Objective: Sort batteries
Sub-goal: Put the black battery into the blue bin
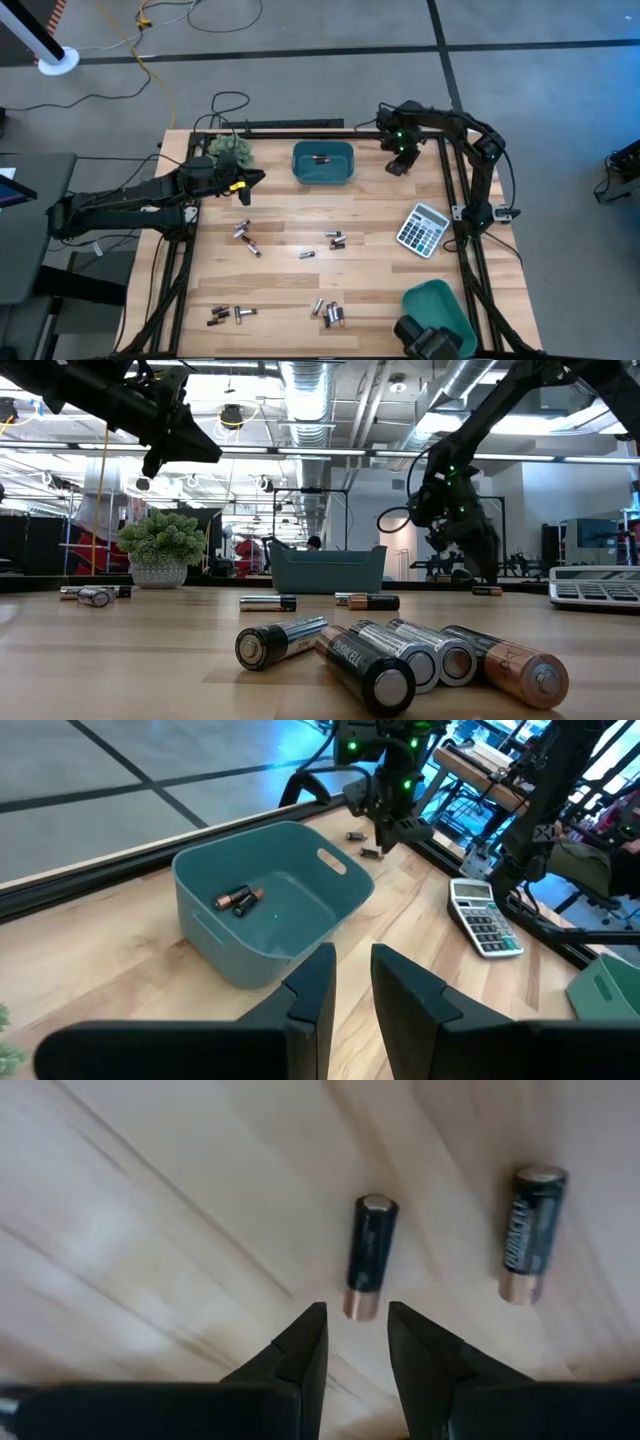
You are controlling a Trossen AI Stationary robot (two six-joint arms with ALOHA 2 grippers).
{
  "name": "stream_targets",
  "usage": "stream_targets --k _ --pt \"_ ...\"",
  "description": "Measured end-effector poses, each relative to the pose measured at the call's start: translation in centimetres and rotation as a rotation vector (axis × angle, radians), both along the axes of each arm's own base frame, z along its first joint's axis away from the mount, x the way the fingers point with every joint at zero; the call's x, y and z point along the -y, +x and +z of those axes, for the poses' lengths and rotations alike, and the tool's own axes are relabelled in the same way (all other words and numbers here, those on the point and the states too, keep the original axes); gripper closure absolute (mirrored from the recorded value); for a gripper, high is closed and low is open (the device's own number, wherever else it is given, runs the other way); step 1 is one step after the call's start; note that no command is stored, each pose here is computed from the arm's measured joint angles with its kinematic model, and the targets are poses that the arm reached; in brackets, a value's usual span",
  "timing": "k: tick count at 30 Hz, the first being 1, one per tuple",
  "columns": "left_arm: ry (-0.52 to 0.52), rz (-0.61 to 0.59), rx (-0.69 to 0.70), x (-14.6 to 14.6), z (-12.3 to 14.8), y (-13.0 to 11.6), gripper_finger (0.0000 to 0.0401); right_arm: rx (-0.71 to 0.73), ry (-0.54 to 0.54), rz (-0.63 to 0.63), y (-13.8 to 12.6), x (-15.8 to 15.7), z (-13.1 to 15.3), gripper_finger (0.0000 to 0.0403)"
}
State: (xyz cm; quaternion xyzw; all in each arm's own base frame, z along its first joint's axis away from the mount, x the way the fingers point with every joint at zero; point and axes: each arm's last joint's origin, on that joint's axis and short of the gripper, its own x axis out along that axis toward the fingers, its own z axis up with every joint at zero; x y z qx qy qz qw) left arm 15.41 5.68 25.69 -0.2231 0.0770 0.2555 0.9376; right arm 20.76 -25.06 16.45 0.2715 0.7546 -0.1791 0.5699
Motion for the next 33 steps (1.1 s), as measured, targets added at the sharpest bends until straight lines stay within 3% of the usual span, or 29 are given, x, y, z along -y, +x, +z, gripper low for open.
stream_targets --k 7,12,20,26,33 --pt "0.000 0.000 0.000 0.0 0.0 0.0 0.0340 0.006 -0.027 -0.029 0.3 0.5 3.8 0.0279" --pt "0.000 0.001 0.000 0.0 0.0 0.0 0.0340 0.056 -0.111 -0.101 -0.2 -0.1 7.0 0.0279" --pt "0.025 -0.006 -0.014 0.0 0.0 0.0 0.0340 0.317 -0.401 -0.337 -3.3 -4.1 11.7 0.0279" --pt "0.081 -0.020 -0.043 0.0 0.0 0.0 0.0340 0.552 -0.537 -0.560 -5.6 -8.6 11.5 0.0279" --pt "0.136 -0.022 -0.073 -0.1 0.0 0.0 0.0340 0.716 -0.542 -0.704 -5.5 -11.0 9.0 0.0242"
